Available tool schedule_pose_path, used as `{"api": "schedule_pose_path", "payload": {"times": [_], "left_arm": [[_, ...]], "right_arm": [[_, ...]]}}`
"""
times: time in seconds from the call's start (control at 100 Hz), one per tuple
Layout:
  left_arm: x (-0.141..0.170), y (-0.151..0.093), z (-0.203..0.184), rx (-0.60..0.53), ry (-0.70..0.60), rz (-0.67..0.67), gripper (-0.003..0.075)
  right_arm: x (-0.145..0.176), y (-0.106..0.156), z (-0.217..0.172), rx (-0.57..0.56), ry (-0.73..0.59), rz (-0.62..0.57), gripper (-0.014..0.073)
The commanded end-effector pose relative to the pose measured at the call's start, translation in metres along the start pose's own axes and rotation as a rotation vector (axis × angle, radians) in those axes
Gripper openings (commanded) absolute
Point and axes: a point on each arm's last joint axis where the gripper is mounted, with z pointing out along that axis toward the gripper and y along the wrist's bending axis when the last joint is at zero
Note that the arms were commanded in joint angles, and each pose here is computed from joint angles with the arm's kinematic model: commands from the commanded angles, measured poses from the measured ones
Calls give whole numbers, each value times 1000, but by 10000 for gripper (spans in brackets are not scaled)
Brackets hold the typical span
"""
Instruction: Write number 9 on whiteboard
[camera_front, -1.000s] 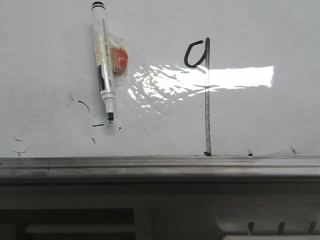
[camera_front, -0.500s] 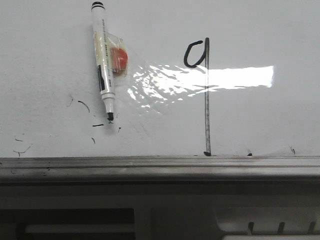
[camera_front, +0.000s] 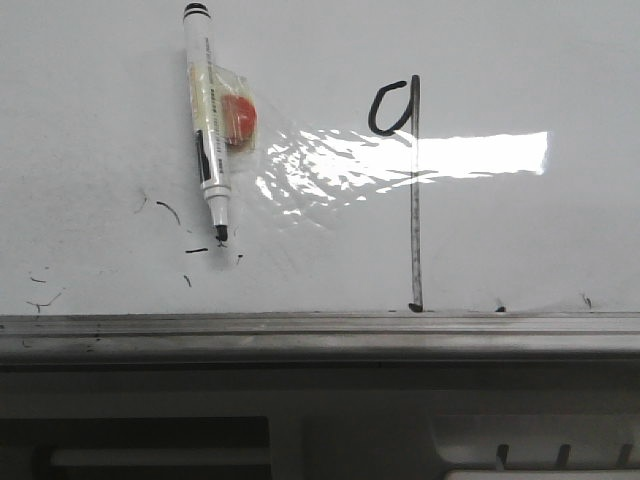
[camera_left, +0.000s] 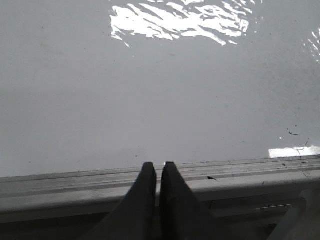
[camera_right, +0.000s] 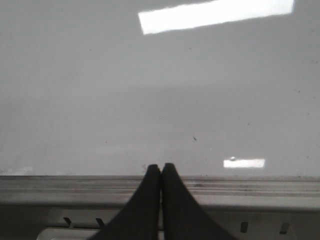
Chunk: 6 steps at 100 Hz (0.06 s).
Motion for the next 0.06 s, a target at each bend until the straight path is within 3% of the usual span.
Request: {"api": "schedule_pose_path", "payload": {"times": [0.0,0.05], "left_arm": [[6,1,1,4,-32,-23,-18],[6,1,1,4,-32,-23,-18]], "right_arm": [[5,-1,1,9,-20,-18,-74],[5,-1,1,9,-20,-18,-74]]}}
